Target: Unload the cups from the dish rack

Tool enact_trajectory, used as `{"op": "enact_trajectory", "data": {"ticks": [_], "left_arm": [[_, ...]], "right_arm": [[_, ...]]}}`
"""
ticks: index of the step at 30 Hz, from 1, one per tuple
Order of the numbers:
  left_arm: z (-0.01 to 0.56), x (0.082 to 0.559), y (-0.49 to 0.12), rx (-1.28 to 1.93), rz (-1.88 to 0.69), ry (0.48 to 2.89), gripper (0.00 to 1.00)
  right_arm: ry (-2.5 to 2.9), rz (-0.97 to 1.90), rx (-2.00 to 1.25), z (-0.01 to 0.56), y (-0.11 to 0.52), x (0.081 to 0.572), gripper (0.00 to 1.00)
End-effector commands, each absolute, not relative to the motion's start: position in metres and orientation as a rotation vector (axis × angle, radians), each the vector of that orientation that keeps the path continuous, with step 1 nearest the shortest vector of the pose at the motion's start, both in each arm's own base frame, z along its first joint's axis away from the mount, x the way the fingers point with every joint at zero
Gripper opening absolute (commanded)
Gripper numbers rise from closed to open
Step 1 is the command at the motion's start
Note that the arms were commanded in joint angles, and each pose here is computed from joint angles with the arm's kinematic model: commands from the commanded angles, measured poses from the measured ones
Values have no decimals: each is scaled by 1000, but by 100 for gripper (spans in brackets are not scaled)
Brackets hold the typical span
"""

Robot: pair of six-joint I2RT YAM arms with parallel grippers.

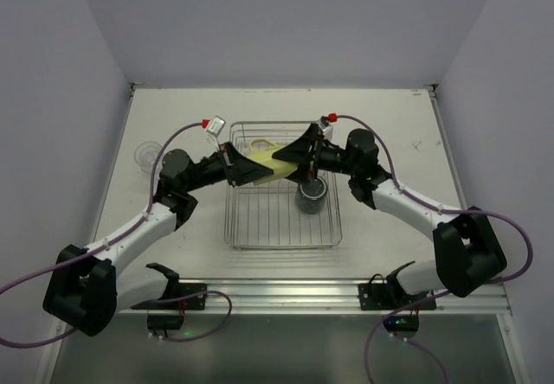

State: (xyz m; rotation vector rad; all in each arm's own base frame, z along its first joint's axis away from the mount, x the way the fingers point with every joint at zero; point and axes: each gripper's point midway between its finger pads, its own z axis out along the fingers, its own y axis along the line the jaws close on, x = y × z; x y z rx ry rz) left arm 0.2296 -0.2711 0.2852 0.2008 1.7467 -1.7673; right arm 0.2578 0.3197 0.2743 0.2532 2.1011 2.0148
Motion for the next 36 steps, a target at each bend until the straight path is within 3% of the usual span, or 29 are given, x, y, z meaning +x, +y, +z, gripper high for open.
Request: {"op": "enact_trajectory", "data": {"ticks": [1, 5, 6, 12, 16, 19, 36], "left_arm": [[288, 231, -270, 169, -1750, 1718, 0], [289, 229, -269, 179, -1730, 1731, 0], [289, 229, -269, 183, -1730, 1734, 0], [284, 223, -267, 194, -1725, 1752, 0], [286, 218, -266, 206, -1728, 1748, 0], [285, 216, -266, 213, -1734, 1750, 0], [302, 209, -263, 258, -1712, 1735, 0]], "right_arm": [[1947, 2107, 0, 319, 322, 233, 4], [1960, 2062, -17, 317, 321, 233, 24], [1956, 2056, -29, 319, 321, 233, 36], [1972, 2000, -80, 320, 320, 232, 78], [1965, 1981, -119, 324, 319, 230, 93], [1959, 1980, -130, 326, 319, 230, 99], [1984, 1942, -88, 306, 304, 236, 99]]}}
